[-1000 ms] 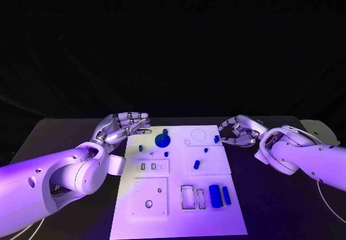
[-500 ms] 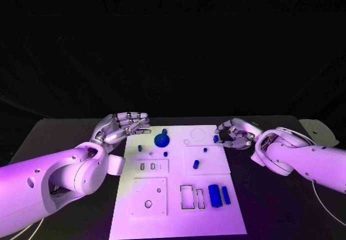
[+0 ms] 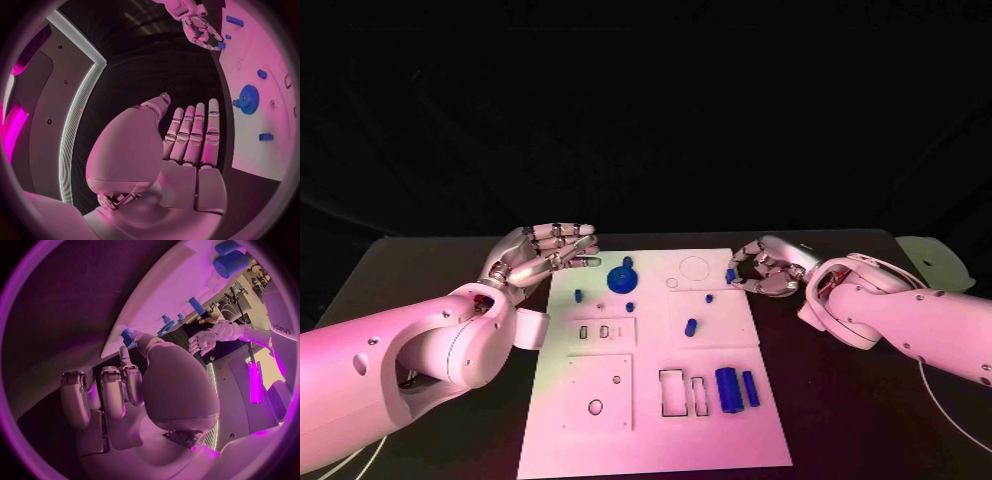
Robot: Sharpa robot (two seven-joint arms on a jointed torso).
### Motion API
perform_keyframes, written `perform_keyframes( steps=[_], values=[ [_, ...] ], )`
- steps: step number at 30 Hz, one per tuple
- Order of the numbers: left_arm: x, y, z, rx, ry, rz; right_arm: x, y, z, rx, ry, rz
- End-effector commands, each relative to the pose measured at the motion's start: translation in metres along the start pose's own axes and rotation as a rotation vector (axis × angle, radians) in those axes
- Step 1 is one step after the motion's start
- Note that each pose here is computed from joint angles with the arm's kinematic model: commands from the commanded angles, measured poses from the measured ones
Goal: Assemble the parts on the task board
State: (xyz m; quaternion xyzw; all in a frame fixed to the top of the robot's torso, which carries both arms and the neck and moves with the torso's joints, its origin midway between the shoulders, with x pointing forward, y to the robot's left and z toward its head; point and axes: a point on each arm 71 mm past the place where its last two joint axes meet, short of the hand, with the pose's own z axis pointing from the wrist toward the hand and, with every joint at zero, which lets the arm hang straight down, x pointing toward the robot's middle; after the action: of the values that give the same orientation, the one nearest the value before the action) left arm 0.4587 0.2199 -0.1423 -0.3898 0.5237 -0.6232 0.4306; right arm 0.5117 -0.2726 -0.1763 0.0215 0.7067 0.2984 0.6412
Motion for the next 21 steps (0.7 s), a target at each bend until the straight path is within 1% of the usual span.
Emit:
perform_keyframes(
  steps=[1,13,21],
  values=[
    [0.0025,-0.0014,0.0005,0.012,0.017,-0.01,0.0028,0.0001,0.0007,0.007,0.015,-0.005],
    [0.0023,-0.0014,0.0004,0.01,0.017,-0.01,0.0073,0.0018,0.0029,0.006,0.027,-0.004],
    [0.0023,-0.0014,0.0002,0.009,0.018,-0.01,0.0081,0.0017,0.004,0.008,0.024,-0.005]
  ],
)
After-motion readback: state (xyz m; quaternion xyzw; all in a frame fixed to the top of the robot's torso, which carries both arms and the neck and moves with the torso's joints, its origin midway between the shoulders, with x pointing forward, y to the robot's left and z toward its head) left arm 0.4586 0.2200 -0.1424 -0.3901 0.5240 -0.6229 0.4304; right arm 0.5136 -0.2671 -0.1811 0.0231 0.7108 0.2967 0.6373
